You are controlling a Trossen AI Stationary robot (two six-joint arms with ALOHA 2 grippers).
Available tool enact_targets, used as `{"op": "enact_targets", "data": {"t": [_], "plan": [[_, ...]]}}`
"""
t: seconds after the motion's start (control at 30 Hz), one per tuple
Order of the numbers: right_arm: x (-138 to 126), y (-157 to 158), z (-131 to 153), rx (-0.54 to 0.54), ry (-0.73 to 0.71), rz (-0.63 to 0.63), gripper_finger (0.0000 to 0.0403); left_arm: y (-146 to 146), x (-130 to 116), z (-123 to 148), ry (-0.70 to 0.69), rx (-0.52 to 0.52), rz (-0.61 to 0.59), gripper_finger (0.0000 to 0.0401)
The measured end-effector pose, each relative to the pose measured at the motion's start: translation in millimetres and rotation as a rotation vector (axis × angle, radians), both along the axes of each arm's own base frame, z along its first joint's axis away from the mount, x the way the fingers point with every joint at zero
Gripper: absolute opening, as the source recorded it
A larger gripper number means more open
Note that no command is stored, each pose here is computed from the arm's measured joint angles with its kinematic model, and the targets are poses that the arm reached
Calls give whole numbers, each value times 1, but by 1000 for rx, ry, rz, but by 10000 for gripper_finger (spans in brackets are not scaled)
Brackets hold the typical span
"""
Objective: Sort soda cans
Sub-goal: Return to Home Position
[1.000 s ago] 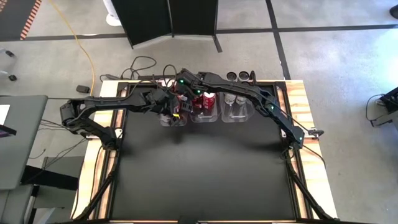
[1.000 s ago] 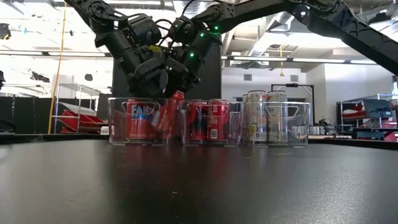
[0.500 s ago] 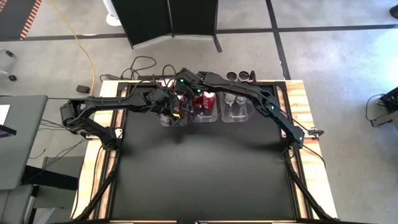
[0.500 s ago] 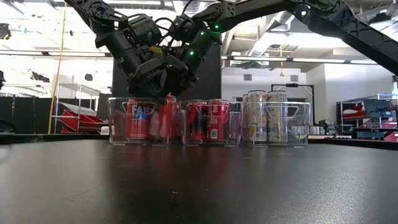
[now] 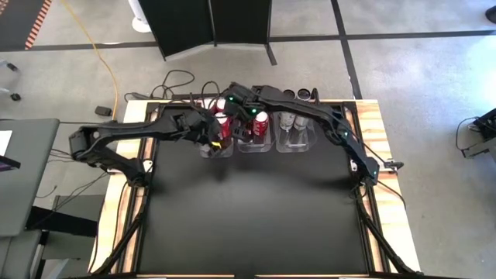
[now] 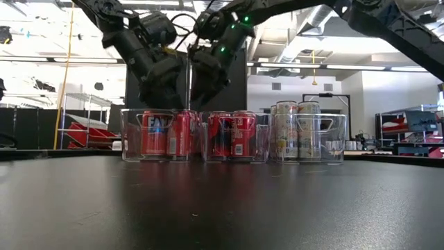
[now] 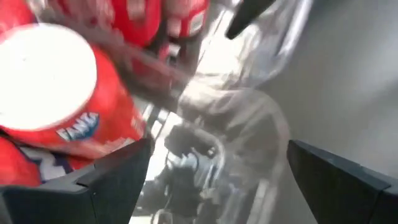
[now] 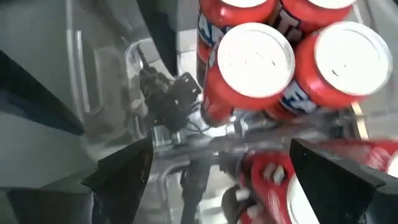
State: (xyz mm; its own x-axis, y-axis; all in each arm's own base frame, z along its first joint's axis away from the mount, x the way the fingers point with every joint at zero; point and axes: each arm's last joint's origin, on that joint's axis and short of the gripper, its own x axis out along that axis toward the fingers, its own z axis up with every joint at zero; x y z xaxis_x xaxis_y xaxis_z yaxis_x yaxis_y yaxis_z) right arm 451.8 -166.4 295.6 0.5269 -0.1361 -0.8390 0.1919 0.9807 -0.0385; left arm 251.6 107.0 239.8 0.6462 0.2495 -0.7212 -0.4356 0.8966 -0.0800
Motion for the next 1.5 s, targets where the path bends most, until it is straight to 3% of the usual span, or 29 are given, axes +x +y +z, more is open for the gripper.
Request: {"op": "enact_targets", "data": {"t": [0.17, 0.3, 0.4, 0.5, 0.73, 1.0, 1.2, 1.37, 1.5], "plan": [[-20, 1, 49, -12, -143, -68, 388, -4, -11, 41, -113, 65, -2, 373], [-42, 7, 89, -41, -249, -83, 351, -9, -23, 72, -201, 108, -1, 373], [-59, 13, 113, -57, -294, -83, 289, -12, -32, 91, -261, 135, 56, 369], [-79, 21, 139, -79, -358, -81, 211, -16, -43, 104, -304, 204, 31, 346], [-123, 41, 188, -117, -490, -54, 18, -24, -62, 122, -384, 250, 27, 243], [-168, 70, 224, -116, -583, 12, 5, -32, -75, 129, -417, 233, -56, 114], [-202, 88, 244, -126, -647, 29, 3, -40, -91, 140, -476, 278, -96, 14], [-230, 103, 256, -129, -681, 53, 2, -47, -106, 151, -561, 305, -87, 5], [-254, 113, 265, -173, -697, -2, 2, -54, -116, 158, -611, 323, -103, 1]]}}
